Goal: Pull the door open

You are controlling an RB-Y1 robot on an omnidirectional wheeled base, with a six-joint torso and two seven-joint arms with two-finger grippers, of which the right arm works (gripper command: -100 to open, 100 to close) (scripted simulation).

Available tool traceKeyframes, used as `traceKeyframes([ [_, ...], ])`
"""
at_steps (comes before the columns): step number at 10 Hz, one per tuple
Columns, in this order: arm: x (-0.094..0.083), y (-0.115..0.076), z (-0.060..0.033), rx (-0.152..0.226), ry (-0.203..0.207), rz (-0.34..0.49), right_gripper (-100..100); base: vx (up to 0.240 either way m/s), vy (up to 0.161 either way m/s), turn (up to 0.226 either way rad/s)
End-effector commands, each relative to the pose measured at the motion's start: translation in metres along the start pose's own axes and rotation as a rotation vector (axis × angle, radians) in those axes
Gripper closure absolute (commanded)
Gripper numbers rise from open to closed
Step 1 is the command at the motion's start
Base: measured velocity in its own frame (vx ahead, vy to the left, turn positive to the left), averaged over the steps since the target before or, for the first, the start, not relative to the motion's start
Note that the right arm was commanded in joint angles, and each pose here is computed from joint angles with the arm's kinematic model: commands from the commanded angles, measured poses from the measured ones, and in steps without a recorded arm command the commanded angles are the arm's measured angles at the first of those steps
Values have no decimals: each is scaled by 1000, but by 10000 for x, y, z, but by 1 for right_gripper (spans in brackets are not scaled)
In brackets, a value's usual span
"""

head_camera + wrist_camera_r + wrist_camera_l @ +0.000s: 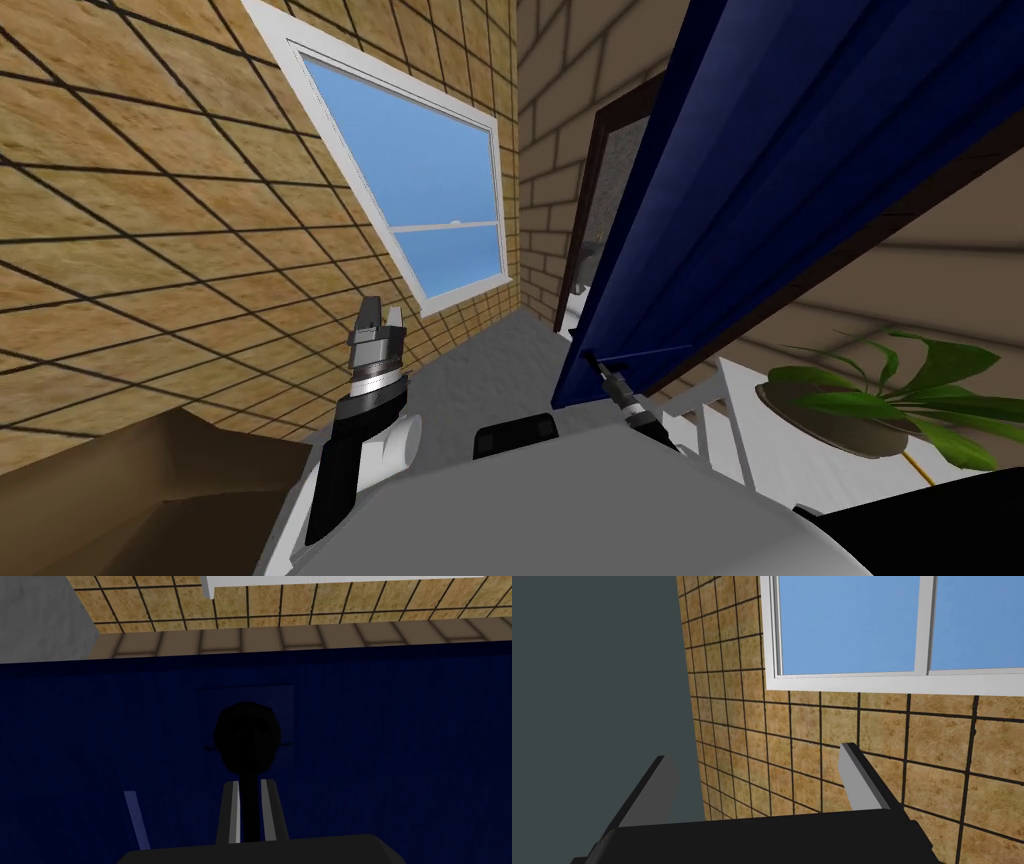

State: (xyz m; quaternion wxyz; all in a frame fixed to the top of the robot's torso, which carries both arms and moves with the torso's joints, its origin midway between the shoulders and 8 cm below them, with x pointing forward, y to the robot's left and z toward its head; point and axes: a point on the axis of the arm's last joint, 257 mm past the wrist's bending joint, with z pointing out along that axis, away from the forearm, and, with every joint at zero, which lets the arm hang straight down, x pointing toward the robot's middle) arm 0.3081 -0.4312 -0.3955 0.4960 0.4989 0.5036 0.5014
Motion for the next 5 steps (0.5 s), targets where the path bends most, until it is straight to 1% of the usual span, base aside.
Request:
traceKeyframes([
  [1,-65,27,-81,-5,-1,0,100,-167,-37,149],
  [2,-30,5,-51,0,1,1,100,-70,-17,26],
  [3,-33,-2,-87,2,5,2,100,-110,-58,142],
  [4,-35,-1,-93,2,6,2,100,-173,-71,168],
  [5,-41,1,-107,1,8,2,100,-186,-62,119],
])
